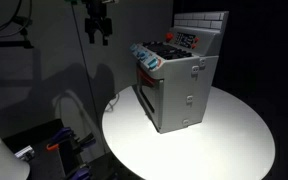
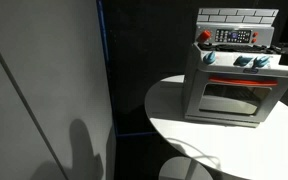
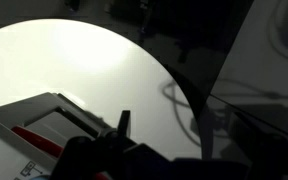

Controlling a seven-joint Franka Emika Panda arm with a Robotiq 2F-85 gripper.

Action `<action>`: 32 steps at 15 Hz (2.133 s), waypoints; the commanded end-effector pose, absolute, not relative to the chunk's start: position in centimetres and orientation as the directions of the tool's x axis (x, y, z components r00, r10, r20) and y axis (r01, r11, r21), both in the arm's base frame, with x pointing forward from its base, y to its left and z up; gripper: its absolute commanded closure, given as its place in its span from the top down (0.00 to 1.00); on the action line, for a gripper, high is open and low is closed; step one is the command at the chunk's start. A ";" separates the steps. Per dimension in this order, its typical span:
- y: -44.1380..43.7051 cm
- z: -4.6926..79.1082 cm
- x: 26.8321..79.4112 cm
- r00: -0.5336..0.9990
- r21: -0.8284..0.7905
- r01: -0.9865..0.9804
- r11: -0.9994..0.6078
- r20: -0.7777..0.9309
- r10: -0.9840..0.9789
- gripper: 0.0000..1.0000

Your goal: Press the top orange button on the right side of the stove twice

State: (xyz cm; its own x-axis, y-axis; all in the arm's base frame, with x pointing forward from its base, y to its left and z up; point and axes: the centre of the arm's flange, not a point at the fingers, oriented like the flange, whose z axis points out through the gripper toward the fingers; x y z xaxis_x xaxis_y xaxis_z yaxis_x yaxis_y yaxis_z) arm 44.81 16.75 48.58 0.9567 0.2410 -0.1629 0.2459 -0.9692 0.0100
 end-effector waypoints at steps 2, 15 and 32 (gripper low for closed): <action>16.8 48.6 44.8 0.957 0.010 0.246 -0.969 -0.161 0.241 1.00; 14.6 49.6 47.3 0.975 0.013 0.173 -0.985 -0.141 0.169 1.00; 6.0 54.0 54.9 0.981 0.012 -0.192 -0.981 -0.001 -0.192 1.00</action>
